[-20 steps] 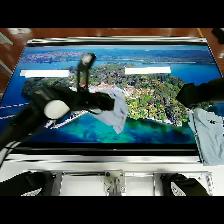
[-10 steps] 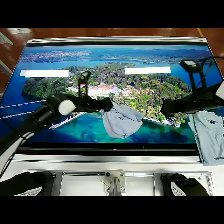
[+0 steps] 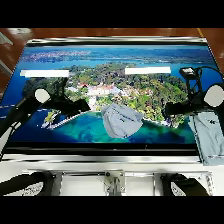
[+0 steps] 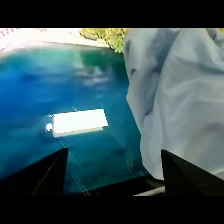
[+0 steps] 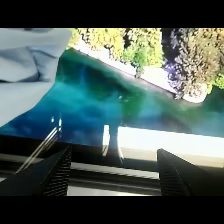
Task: Fold the shirts.
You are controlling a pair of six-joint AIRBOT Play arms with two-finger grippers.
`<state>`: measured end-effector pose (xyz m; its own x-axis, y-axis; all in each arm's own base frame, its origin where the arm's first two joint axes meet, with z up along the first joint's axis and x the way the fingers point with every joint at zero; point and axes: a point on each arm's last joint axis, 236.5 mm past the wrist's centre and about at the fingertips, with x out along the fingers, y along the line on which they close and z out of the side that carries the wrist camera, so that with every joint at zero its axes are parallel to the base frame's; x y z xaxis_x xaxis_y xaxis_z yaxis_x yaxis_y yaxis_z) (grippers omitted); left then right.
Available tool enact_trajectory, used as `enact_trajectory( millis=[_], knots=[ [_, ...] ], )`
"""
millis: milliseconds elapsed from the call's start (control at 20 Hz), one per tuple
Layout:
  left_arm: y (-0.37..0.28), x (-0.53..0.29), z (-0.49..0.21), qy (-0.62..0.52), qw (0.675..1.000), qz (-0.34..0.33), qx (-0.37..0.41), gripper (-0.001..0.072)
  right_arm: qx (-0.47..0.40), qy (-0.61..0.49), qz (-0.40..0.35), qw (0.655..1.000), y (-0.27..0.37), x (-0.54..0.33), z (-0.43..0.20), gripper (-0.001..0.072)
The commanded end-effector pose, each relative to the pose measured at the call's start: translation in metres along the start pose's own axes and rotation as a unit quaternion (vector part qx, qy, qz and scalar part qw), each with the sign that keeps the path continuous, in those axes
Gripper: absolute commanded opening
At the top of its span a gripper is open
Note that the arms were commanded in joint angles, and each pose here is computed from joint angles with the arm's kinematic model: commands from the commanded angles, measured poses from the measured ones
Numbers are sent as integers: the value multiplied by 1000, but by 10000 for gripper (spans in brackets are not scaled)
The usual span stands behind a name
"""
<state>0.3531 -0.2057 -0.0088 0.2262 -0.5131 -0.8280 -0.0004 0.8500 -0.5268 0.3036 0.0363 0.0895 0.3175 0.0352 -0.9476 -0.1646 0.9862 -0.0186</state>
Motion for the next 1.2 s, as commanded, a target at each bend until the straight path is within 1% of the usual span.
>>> enact_trajectory(
  millis=[0, 100, 150, 250, 350, 400, 550, 750, 950, 1000, 1050, 1100, 1150],
  knots=[
    [-19, 37, -26, 45, 995, -88, -34, 709, 16, -18, -4, 1000, -2, 1, 8, 649],
    [-41, 57, -30, 53, 989, -132, -39, 709, 18, -14, -1, 1000, -1, 1, 6, 649],
    [-46, 67, -31, 55, 987, -143, -49, 709, 19, -12, -1, 1000, -1, 1, 5, 649],
    [-38, 87, -29, 50, 988, -132, -63, 705, 26, -5, 0, 1000, 0, 1, 2, 649],
    [-23, 92, -12, 22, 990, -119, -78, 685, 28, 11, 3, 1000, 1, 1, -5, 650],
    [-17, 90, -1, 7, 990, -116, -83, 633, 28, 20, 3, 999, 2, 1, -10, 649],
    [-10, 85, 17, -14, 989, -114, -88, 632, 30, 27, 3, 999, 2, 1, -13, 649],
    [-10, 103, 17, -1, 990, -111, -88, 632, 54, 16, 4, 998, 2, 1, -8, 649],
    [-21, 123, 16, 24, 990, -117, -78, 630, 63, 17, 20, 998, 10, 1, -8, 649],
    [-25, 126, 16, 30, 990, -120, -75, 598, 66, 17, 27, 997, 13, 1, -7, 649],
    [-28, 128, 16, 36, 989, -123, -75, 487, 69, 17, 32, 997, 15, 0, -7, 650],
    [-30, 131, 15, 42, 989, -125, -73, 423, 74, 17, 41, 996, 20, 0, -7, 649],
    [-30, 134, 13, 51, 987, -125, -82, 420, 79, 19, 51, 995, 25, 1, -7, 650]
  ],
)
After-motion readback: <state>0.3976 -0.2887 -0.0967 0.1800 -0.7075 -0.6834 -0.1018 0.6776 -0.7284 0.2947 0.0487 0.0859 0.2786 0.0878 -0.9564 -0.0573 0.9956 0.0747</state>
